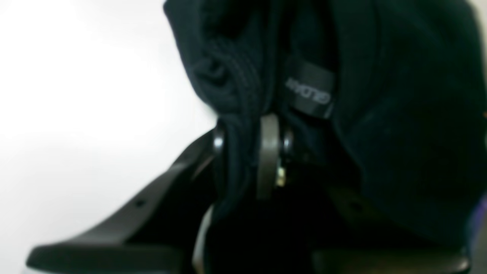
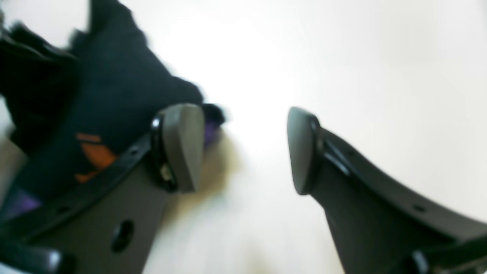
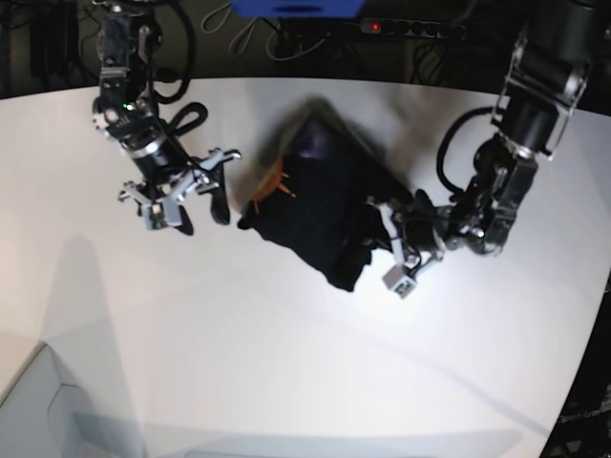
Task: Layout the t-shirt on the table in an organized manner, then fold the t-shirt properly
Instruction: 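Push the folded bundle with the left gripper to square it, then release the bundle and lift both grippers away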
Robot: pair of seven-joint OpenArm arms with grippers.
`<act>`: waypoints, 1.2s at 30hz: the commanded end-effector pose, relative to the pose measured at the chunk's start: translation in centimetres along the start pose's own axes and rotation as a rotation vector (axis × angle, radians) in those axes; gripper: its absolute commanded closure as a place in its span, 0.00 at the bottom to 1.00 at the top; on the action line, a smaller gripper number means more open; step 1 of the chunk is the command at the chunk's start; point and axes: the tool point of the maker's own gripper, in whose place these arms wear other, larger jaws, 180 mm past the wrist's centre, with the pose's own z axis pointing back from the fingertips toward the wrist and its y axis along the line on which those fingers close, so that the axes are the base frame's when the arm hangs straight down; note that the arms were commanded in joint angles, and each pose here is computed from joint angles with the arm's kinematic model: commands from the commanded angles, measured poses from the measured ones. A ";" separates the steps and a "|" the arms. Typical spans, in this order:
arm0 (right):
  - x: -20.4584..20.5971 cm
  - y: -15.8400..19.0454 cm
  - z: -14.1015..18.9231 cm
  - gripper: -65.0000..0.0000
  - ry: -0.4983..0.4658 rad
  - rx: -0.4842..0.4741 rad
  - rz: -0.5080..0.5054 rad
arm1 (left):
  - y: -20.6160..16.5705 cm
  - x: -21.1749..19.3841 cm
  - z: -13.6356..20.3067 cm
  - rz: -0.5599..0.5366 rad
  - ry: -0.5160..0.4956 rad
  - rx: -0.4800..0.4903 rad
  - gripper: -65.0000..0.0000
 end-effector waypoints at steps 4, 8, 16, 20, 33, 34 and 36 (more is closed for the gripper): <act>0.8 -2.6 1.4 0.46 -0.041 -0.072 -0.007 | 1.0 1.1 -0.8 -0.267 0.167 0.112 1.00; -0.4 -5.0 3.1 0.46 -0.019 -0.147 -0.028 | -0.9 4.4 -2.6 -0.492 0.199 0.140 1.00; -2.9 -8.2 6.2 0.46 0.035 -0.258 -0.054 | -6.0 5.9 -5.9 -0.903 0.331 0.058 1.00; -3.0 -8.4 7.1 0.46 0.033 -0.283 -0.061 | -6.7 6.2 -7.2 -0.963 0.328 0.068 0.99; -1.3 -8.3 7.8 0.46 -0.015 -0.311 -0.068 | -6.8 6.3 -7.6 -0.975 0.335 0.073 0.91; -1.3 -8.3 7.8 0.46 -0.015 -0.311 -0.068 | -6.6 6.3 -7.5 -0.976 0.337 0.076 0.85; -1.3 -8.2 7.8 0.46 -0.015 -0.310 -0.068 | -5.9 6.2 -7.1 -0.977 0.354 0.094 0.69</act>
